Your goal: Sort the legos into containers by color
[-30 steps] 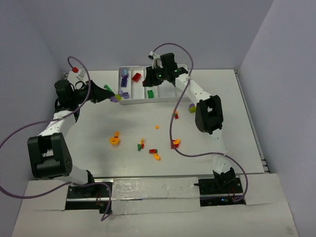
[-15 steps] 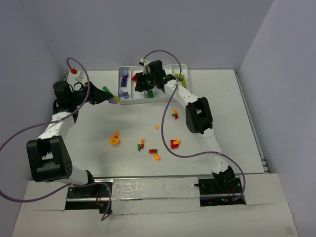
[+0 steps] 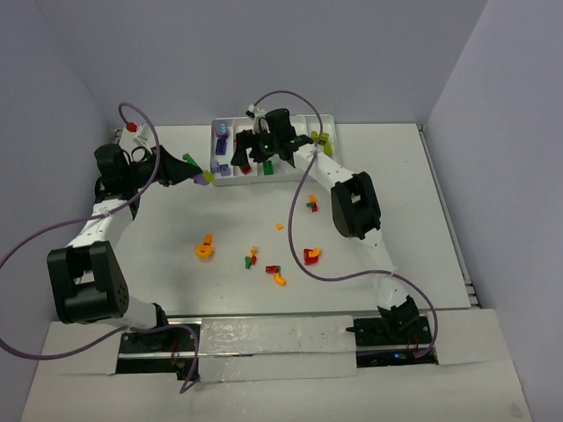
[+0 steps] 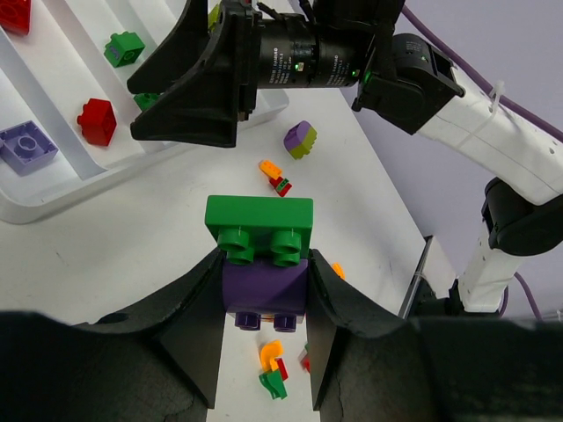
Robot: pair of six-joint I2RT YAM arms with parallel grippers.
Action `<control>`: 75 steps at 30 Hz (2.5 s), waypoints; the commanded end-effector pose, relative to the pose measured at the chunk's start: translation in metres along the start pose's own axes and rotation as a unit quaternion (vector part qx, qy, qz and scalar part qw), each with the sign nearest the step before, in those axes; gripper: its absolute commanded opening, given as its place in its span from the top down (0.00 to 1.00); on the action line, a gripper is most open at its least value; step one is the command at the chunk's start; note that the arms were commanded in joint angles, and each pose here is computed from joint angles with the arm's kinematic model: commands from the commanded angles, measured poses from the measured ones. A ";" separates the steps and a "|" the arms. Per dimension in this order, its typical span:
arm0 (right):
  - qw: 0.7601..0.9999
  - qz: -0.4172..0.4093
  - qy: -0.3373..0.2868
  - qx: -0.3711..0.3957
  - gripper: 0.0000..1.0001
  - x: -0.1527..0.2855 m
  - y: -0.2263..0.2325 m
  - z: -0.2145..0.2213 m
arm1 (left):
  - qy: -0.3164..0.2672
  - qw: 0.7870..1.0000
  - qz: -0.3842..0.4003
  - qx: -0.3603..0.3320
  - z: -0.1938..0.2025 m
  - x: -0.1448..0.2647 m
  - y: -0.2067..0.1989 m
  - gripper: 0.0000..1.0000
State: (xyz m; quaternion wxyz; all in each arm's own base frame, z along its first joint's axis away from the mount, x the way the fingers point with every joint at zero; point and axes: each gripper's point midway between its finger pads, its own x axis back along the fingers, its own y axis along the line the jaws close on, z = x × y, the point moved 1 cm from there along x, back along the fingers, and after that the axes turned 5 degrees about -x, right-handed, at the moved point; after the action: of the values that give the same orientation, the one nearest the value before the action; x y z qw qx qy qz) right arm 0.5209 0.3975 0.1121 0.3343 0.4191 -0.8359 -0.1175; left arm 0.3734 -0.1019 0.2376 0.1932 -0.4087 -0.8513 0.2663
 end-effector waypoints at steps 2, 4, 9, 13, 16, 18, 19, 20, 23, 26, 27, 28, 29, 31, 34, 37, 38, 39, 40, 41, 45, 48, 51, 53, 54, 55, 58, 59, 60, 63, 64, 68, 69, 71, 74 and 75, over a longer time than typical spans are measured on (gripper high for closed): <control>0.991 -0.109 -0.045 0.059 0.09 0.058 0.068 -0.060 | -0.006 1.000 0.008 -0.021 -0.003 0.001 -0.001 1.00; 0.977 -0.196 -0.036 0.075 0.10 0.096 0.094 -0.063 | 0.005 0.999 0.027 -0.023 0.002 0.002 -0.005 1.00; 0.944 -0.329 -0.015 0.022 0.09 0.166 0.134 -0.049 | 0.026 0.995 0.089 -0.018 0.014 0.004 -0.023 1.00; 0.932 -0.362 0.003 -0.021 0.09 0.178 0.161 -0.037 | 0.030 0.993 0.107 -0.035 0.020 0.002 -0.039 1.00; 0.927 -0.373 0.007 -0.039 0.07 0.176 0.175 -0.030 | 0.033 0.992 0.114 -0.040 0.024 -0.001 -0.050 1.00; 0.928 -0.370 0.014 -0.043 0.05 0.171 0.178 -0.025 | 0.036 0.991 0.123 -0.039 0.027 -0.003 -0.058 1.00; 0.928 -0.369 0.018 -0.042 0.04 0.168 0.180 -0.023 | 0.037 0.990 0.127 -0.038 0.027 -0.004 -0.062 1.00; 0.929 -0.367 0.022 -0.040 0.04 0.166 0.182 -0.020 | 0.038 0.990 0.133 -0.038 0.027 -0.005 -0.066 1.00; 0.928 -0.368 0.041 -0.028 0.03 0.163 0.189 -0.010 | 0.038 0.988 0.143 -0.034 0.025 -0.007 -0.074 1.00; 0.927 -0.371 0.054 -0.021 0.03 0.162 0.194 -0.001 | 0.037 0.987 0.151 -0.033 0.024 -0.008 -0.079 1.00; 0.926 -0.373 0.061 -0.018 0.03 0.162 0.197 0.004 | 0.037 0.987 0.154 -0.033 0.024 -0.009 -0.080 1.00; 0.925 -0.374 0.066 -0.017 0.03 0.162 0.199 0.007 | 0.038 0.986 0.157 -0.030 0.024 -0.010 -0.081 1.00; 0.924 -0.375 0.072 -0.016 0.03 0.161 0.199 0.011 | 0.039 0.986 0.159 -0.029 0.024 -0.011 -0.083 1.00; 0.923 -0.376 0.081 -0.015 0.03 0.158 0.201 0.017 | 0.040 0.985 0.164 -0.029 0.024 -0.012 -0.085 1.00; 0.924 -0.372 0.088 -0.009 0.04 0.152 0.200 0.023 | 0.040 0.985 0.167 -0.030 0.022 -0.012 -0.087 1.00; 0.925 -0.366 0.098 -0.015 0.05 0.148 0.198 0.028 | 0.039 0.984 0.169 -0.031 0.021 -0.012 -0.088 1.00; 0.925 -0.367 0.097 -0.015 0.06 0.147 0.198 0.027 | 0.040 0.984 0.169 -0.027 0.021 -0.012 -0.087 1.00; 0.924 -0.368 0.097 -0.015 0.07 0.147 0.198 0.028 | 0.046 0.982 0.178 -0.028 0.025 -0.016 -0.094 1.00; 0.924 -0.370 0.098 -0.017 0.09 0.147 0.199 0.028 | 0.048 0.982 0.180 -0.027 0.026 -0.017 -0.095 1.00; 0.923 -0.372 0.099 -0.018 0.11 0.148 0.199 0.028 | 0.048 0.982 0.181 -0.026 0.026 -0.017 -0.096 1.00; 0.918 -0.386 0.092 -0.014 0.17 0.150 0.203 0.025 | 0.046 0.981 0.186 -0.023 0.024 -0.018 -0.098 1.00; 0.913 -0.398 0.090 -0.015 0.27 0.152 0.207 0.024 | 0.046 0.981 0.189 -0.023 0.024 -0.019 -0.100 1.00; 0.911 -0.403 0.085 -0.014 0.48 0.155 0.209 0.023 | 0.045 0.981 0.188 -0.023 0.024 -0.020 -0.099 1.00; 0.911 -0.402 0.086 -0.012 0.60 0.156 0.208 0.025 | 0.047 0.981 0.185 -0.022 0.026 -0.020 -0.097 1.00; 0.912 -0.402 0.087 -0.010 0.65 0.157 0.208 0.025 | 0.048 0.982 0.183 -0.021 0.026 -0.021 -0.096 1.00; 0.912 -0.401 0.087 -0.008 0.72 0.158 0.207 0.025 | 0.049 0.982 0.181 -0.022 0.027 -0.021 -0.095 1.00; 0.916 -0.393 0.084 -0.001 0.98 0.161 0.201 0.024 | 0.056 0.983 0.173 -0.023 0.030 -0.021 -0.091 1.00; 0.918 -0.388 0.082 -0.005 1.00 0.163 0.198 0.021 | 0.056 0.983 0.173 -0.030 0.031 -0.022 -0.090 1.00; 0.922 -0.380 0.077 -0.006 1.00 0.166 0.189 0.018 | 0.061 0.983 0.168 -0.030 0.033 -0.022 -0.087 1.00; 0.932 -0.358 0.056 -0.010 1.00 0.179 0.164 0.003 | 0.070 0.985 0.157 -0.029 0.039 -0.021 -0.080 1.00; 0.935 -0.351 0.053 -0.017 1.00 0.182 0.155 0.000 | 0.074 0.985 0.155 -0.022 0.041 -0.021 -0.079 1.00; 0.956 -0.289 0.035 -0.026 1.00 0.199 0.099 -0.012 | 0.082 0.986 0.144 -0.031 0.047 -0.021 -0.070 1.00; 0.962 -0.271 0.032 -0.028 1.00 0.203 0.084 -0.014 | 0.085 0.986 0.140 -0.031 0.048 -0.021 -0.067 1.00; 0.973 -0.228 0.021 -0.008 1.00 0.207 0.053 -0.016 | 0.085 0.987 0.133 -0.033 0.048 -0.023 -0.064 1.00; 0.997 -0.072 0.027 -0.016 1.00 0.203 -0.026 -0.017 | 0.081 0.988 0.126 -0.035 0.043 -0.026 -0.060 1.00; 0.999 -0.031 0.028 -0.015 1.00 0.202 -0.047 -0.017 | 0.078 0.989 0.122 -0.037 0.041 -0.028 -0.059 1.00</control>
State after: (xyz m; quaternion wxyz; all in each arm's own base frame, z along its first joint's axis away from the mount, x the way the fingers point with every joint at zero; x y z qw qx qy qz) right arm 0.4318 0.2584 0.2175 0.3570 0.5475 -0.7227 -0.2247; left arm 0.3174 -0.1699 0.2265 0.2359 -0.5382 -0.7688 0.2522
